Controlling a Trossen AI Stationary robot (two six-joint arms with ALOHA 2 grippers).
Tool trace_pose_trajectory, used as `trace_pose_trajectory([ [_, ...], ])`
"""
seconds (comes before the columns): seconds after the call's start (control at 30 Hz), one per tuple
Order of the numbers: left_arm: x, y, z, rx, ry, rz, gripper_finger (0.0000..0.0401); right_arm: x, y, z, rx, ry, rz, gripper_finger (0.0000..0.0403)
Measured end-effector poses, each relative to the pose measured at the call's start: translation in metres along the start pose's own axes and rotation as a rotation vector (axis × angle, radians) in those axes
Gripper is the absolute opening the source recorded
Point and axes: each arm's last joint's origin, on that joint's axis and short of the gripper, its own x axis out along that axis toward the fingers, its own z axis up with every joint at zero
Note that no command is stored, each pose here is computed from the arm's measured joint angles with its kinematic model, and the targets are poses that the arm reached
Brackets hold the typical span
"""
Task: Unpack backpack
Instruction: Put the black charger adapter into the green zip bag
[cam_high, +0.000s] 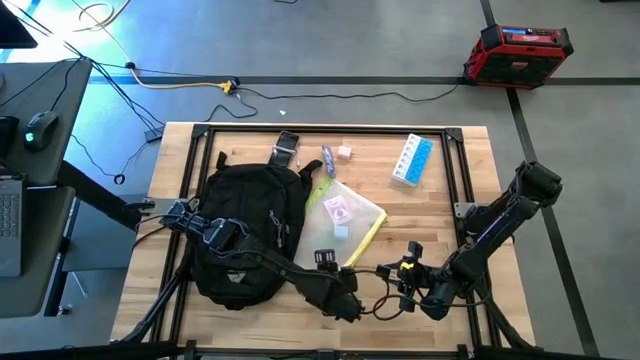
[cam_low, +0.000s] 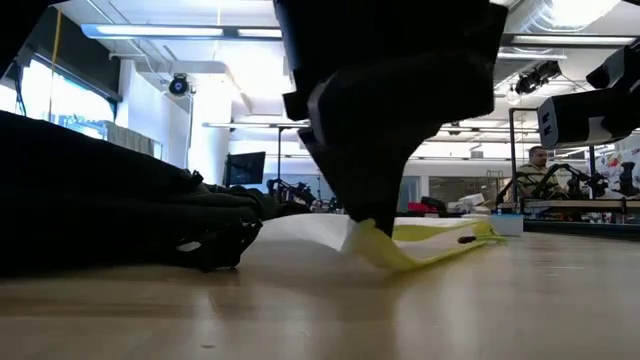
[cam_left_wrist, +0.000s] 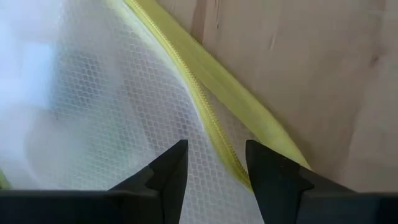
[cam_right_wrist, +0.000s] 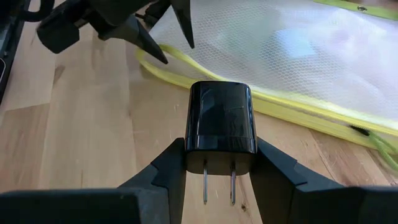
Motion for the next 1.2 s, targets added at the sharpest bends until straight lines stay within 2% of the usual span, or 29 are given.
trace_pose_trajectory([
  [0.2,0.006,0.004,0.000,-0.034,0.053,-0.029,0.0106,0.000,0.000,0.000,0.000,0.001,0.001,0.0118],
  [0.33,0.008,0.007,-0.001,-0.010,0.074,-0.016,0.0026,0.000,0.000,0.000,0.000,0.002,0.001,0.0118],
  [0.4,0.005,0.008,-0.002,-0.003,0.054,0.036,0.0009,0.000,0.000,0.000,0.001,0.002,0.002,0.0118],
  [0.47,0.000,0.009,-0.003,-0.002,0.020,0.117,0.0005,0.000,0.000,0.000,0.005,0.003,0.002,0.0118],
  [0.6,-0.029,0.015,-0.006,-0.057,-0.096,0.311,0.0002,0.009,0.001,-0.001,0.019,0.007,-0.012,0.0118],
  [0.67,-0.038,0.014,-0.009,-0.076,-0.143,0.363,0.0001,0.020,-0.001,0.001,0.035,0.022,-0.029,0.0118],
  [0.77,-0.045,0.007,-0.013,-0.089,-0.184,0.375,0.0000,0.041,-0.007,0.007,0.040,0.039,-0.050,0.0118],
  [0.97,-0.049,-0.002,-0.017,-0.093,-0.212,0.372,0.0000,0.079,-0.031,0.039,0.106,-0.005,-0.043,0.0118],
  [1.13,-0.048,-0.001,-0.016,-0.070,-0.229,0.393,0.0000,0.113,-0.046,0.057,0.151,-0.069,0.031,0.0118],
  [1.2,-0.047,0.000,-0.014,-0.063,-0.229,0.395,0.0000,0.127,-0.051,0.060,0.166,-0.116,0.028,0.0118],
])
